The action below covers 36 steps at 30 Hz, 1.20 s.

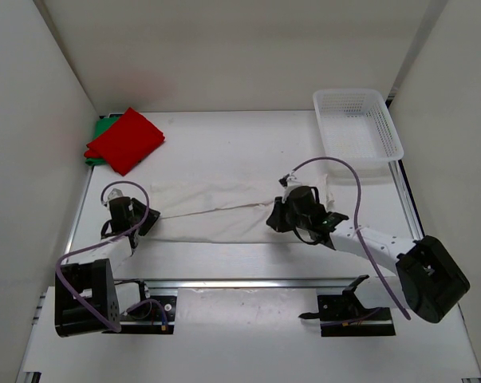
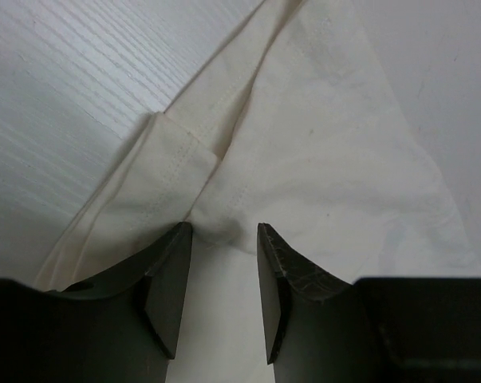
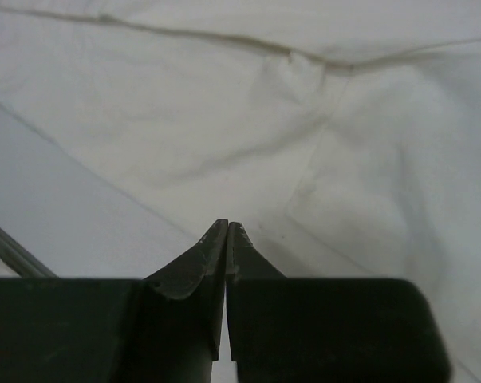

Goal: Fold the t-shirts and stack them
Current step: Fold the other side of the tshirt into a rectangle

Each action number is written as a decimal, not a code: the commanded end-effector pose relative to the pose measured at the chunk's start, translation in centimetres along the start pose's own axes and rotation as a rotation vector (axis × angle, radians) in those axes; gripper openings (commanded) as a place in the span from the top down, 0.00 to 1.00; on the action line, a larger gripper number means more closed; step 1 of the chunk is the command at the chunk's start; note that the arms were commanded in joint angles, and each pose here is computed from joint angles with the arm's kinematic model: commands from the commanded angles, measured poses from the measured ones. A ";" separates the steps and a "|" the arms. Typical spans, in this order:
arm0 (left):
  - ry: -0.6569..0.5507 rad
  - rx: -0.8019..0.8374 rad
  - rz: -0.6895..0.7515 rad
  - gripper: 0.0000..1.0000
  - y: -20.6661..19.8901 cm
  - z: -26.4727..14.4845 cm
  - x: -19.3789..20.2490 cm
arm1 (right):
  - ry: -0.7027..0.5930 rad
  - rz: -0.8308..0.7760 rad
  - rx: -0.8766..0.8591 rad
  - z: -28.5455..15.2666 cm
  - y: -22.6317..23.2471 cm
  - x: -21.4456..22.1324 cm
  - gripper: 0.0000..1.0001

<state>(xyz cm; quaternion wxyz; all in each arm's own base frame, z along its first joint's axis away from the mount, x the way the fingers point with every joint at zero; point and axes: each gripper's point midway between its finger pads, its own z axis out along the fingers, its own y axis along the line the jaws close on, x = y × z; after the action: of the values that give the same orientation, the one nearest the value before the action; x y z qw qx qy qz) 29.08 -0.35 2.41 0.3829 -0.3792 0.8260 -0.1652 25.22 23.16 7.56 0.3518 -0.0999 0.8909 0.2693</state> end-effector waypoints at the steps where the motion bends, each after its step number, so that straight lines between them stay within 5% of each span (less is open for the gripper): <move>1: 0.004 0.030 -0.013 0.50 -0.9 0.1 0.2 | 0.002 0.011 -0.048 0.2 1.2 0.6 0.97; 6: -0.006 0.041 -0.032 0.62 -1.0 0.1 -0.2 | -0.074 0.008 -0.040 -1.1 0.3 -1.2 0.65; 12: -0.018 0.064 -0.052 0.93 -1.5 0.4 -0.7 | -0.093 0.151 0.118 -1.2 -6.5 0.0 0.74; 15: -0.060 0.078 -0.059 1.00 -2.3 0.1 -2.4 | -0.104 0.230 0.173 -1.5 -9.1 0.9 0.77; 21: -0.144 0.084 -0.098 1.00 -3.0 -0.2 -6.4 | -0.147 0.334 0.169 -2.8 -10.4 2.6 0.79; 26: -0.061 0.033 -0.083 1.00 -2.0 1.4 -5.6 | -0.179 0.396 0.202 -3.9 -11.9 3.6 0.76; 29: -0.027 0.021 -0.130 0.82 -0.4 1.6 -3.8 | -0.206 0.396 0.171 -4.5 -11.6 2.2 0.70; 32: -0.023 0.034 -0.159 0.51 -0.1 1.2 -3.5 | -0.242 0.369 0.106 -5.6 -9.7 -0.9 0.66; 34: -0.064 0.062 -0.160 0.48 -0.9 0.3 -4.5 | -0.332 0.335 0.073 -6.9 -8.2 -4.7 0.66; 36: -0.111 0.098 -0.159 0.52 -2.1 -0.7 -5.4 | -0.398 0.332 0.089 -7.6 -8.3 -7.0 0.79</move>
<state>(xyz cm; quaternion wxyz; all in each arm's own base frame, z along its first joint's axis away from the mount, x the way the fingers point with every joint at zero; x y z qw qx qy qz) 31.27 2.32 3.76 0.3862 -0.4440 0.7839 -0.1981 26.29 11.70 7.74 0.4073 0.1223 0.8606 0.2802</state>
